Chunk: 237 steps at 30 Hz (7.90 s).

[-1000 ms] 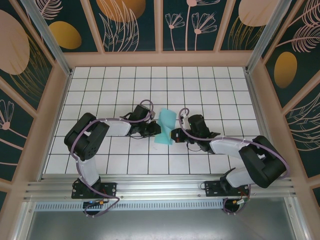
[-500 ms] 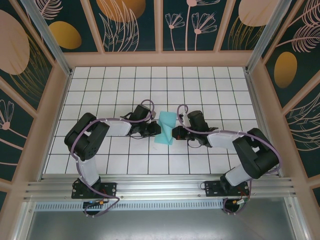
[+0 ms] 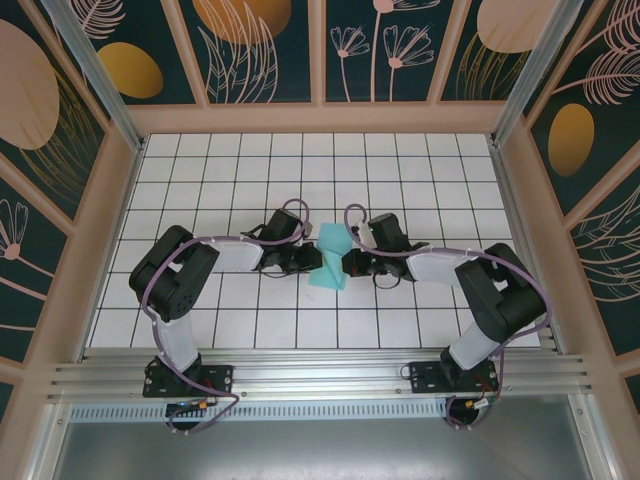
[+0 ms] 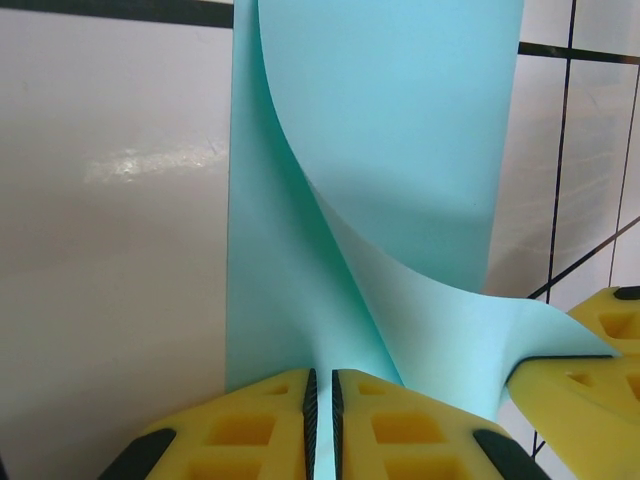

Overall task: Fold a paper plane with a square sheet of paper (pick it up from the middle)
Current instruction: Fold the triangle a second time at the center of the table.

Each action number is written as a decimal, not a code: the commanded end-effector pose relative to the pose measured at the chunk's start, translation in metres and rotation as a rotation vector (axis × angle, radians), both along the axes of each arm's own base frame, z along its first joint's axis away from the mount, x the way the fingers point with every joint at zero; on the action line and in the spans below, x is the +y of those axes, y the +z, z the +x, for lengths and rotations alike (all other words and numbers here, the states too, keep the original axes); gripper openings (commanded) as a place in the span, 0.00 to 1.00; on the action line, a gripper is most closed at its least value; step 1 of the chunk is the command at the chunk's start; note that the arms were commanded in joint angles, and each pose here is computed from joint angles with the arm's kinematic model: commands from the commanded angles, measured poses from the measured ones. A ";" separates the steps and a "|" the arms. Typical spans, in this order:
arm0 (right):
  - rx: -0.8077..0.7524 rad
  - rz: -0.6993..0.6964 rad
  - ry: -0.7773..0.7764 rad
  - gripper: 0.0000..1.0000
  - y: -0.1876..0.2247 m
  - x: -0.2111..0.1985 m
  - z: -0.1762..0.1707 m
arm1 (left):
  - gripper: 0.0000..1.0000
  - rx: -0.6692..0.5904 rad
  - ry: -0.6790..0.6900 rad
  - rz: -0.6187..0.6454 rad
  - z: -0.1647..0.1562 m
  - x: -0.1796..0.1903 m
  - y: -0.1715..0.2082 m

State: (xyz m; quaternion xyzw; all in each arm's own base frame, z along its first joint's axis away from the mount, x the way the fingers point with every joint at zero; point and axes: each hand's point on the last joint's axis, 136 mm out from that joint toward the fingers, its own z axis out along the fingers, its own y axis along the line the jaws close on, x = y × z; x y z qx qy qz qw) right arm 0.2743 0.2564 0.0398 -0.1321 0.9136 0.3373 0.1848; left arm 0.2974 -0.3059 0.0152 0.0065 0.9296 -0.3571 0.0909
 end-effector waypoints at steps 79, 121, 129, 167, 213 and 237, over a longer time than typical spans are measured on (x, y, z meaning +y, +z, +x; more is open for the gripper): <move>0.032 -0.091 0.091 0.11 -0.013 0.002 0.017 | 0.16 0.042 -0.090 0.039 -0.032 0.009 -0.014; 0.084 -0.166 0.078 0.12 -0.040 -0.005 0.009 | 0.27 -0.104 0.128 -0.177 0.035 -0.024 0.078; 0.085 -0.162 0.075 0.12 -0.042 -0.005 0.008 | 0.27 -0.028 0.154 -0.295 0.049 -0.049 0.077; 0.039 -0.088 0.026 0.25 -0.008 0.004 0.020 | 0.25 0.086 0.149 -0.051 0.017 -0.014 -0.029; 0.278 -0.007 -0.075 0.12 -0.017 0.018 -0.024 | 0.25 0.050 0.098 -0.078 0.021 -0.022 -0.019; 0.317 -0.005 -0.106 0.12 -0.015 0.007 -0.038 | 0.24 0.052 0.101 -0.058 0.018 -0.018 -0.024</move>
